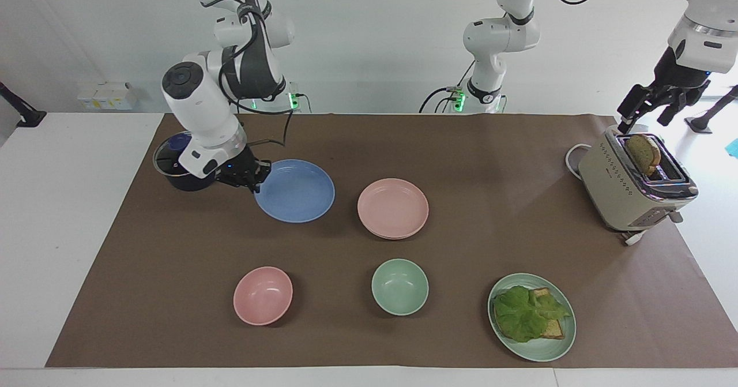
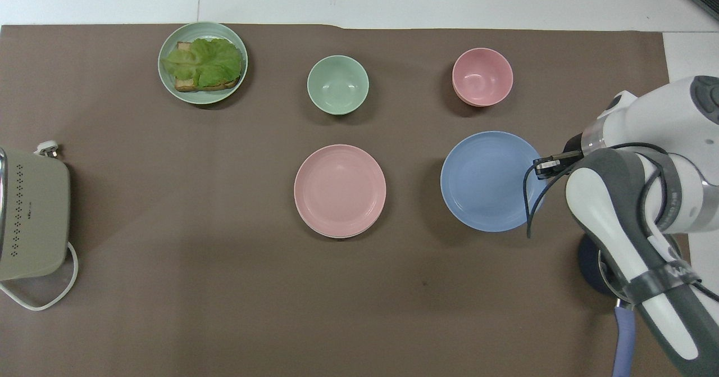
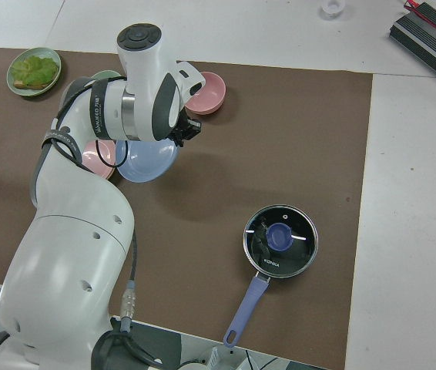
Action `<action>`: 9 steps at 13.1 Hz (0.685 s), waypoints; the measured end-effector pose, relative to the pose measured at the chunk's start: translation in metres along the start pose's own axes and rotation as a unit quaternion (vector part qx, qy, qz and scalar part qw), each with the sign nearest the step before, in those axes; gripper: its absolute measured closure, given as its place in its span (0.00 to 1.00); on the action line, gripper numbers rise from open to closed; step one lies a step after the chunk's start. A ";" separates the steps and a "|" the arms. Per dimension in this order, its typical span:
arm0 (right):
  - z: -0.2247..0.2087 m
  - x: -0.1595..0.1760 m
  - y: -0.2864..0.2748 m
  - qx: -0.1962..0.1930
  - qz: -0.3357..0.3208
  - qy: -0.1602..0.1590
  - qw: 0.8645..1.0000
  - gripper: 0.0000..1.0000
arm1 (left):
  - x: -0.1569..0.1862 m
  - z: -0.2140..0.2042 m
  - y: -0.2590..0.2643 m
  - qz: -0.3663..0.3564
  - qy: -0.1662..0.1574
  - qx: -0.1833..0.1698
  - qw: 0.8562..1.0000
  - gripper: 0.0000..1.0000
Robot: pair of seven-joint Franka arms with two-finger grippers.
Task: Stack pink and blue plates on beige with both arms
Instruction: 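Carry the blue plate with the right gripper onto the pink plate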
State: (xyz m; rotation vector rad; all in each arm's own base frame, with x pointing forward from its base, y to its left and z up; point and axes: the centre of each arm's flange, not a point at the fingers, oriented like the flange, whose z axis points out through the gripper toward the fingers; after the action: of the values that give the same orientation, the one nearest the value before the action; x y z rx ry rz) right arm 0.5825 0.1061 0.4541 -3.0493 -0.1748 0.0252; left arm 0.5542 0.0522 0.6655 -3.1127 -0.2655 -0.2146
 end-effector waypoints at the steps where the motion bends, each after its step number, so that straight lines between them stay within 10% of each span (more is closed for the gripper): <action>1: 0.001 0.001 -0.025 0.001 0.004 0.009 1.000 0.96 | 0.000 0.000 0.000 0.000 0.000 0.000 1.000 0.00; 9: 0.033 -0.004 -0.157 0.032 0.063 0.048 0.996 0.96 | 0.000 0.000 0.000 0.000 0.000 0.000 1.000 0.00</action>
State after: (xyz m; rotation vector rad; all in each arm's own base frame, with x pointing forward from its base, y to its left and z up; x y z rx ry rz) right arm 0.5599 0.2642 0.4350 -2.9837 0.0257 -0.1049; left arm 0.5542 0.0522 0.6655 -3.1127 -0.2655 -0.2146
